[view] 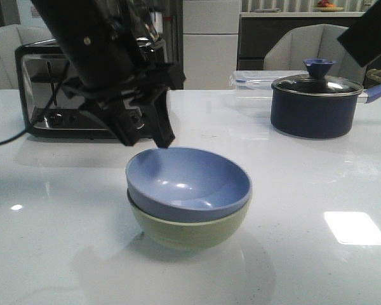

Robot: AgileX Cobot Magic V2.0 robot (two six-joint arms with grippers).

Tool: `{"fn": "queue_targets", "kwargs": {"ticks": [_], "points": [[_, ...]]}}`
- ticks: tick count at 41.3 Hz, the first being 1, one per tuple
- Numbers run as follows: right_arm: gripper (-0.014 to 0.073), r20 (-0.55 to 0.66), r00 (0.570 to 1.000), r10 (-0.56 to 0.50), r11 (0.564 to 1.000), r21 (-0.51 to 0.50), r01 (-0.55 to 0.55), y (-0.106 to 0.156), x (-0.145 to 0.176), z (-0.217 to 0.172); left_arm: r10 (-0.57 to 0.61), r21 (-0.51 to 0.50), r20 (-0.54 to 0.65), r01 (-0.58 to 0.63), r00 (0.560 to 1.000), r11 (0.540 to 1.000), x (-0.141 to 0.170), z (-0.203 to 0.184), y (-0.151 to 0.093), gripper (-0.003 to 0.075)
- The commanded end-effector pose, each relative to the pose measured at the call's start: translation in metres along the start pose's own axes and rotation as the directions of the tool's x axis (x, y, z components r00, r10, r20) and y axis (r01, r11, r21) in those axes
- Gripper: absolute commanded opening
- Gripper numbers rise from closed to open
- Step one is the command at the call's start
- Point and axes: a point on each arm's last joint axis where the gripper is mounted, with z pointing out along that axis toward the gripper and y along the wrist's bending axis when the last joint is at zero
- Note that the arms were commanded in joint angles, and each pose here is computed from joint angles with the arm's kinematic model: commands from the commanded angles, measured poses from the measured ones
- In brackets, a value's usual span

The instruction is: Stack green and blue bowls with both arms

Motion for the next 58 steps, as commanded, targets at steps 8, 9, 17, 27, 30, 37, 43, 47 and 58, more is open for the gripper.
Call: {"fn": "queue_targets", "kwargs": {"ticks": [8,9,17,27,30,37,43,47,58], "points": [[0.0414,0.111,0.994,-0.006,1.0,0.026,0.003,-0.002,-0.012,-0.012,0.161,-0.119,0.321,-0.129,0.933,0.985,0.011,-0.125,-0.024,0.0425],[0.0414,0.118,0.993,0.0,1.0,0.029,-0.004,-0.002,-0.011,-0.015,0.178,-0.141,0.333,-0.138,0.926,0.98,0.019,-0.132,-0.024,0.0425],[0.0414,0.168,0.985,0.026,0.998,0.059,-0.037,-0.006,-0.007,-0.034,0.27,-0.252,0.429,-0.173,0.862,0.952,0.075,-0.179,-0.028,0.0425],[0.0414,0.143,0.989,0.028,0.997,0.061,-0.037,-0.003,0.016,-0.043,0.282,-0.264,0.491,-0.168,0.824,0.95,0.145,-0.192,-0.031,0.0425],[0.0414,0.135,0.99,0.026,0.997,0.064,-0.034,-0.003,0.025,-0.042,0.283,-0.265,0.496,-0.167,0.821,0.949,0.163,-0.191,-0.03,0.0425],[0.0414,0.119,0.992,0.03,0.997,0.066,-0.038,-0.003,0.038,-0.034,0.286,-0.268,0.51,-0.166,0.811,0.949,0.19,-0.187,-0.029,0.0425],[0.0402,0.138,0.99,0.028,0.997,0.071,-0.038,-0.004,0.038,-0.032,0.285,-0.267,0.504,-0.166,0.815,0.949,0.194,-0.184,-0.028,0.0423],[0.0319,0.147,0.989,0.027,0.997,0.073,-0.038,-0.004,0.037,-0.032,0.284,-0.267,0.501,-0.167,0.818,0.949,0.193,-0.183,-0.028,0.0391],[0.0048,0.149,0.988,0.028,0.997,0.074,-0.039,-0.004,0.038,-0.031,0.285,-0.27,0.529,-0.16,0.8,0.95,0.191,-0.184,-0.029,0.0166]]}}
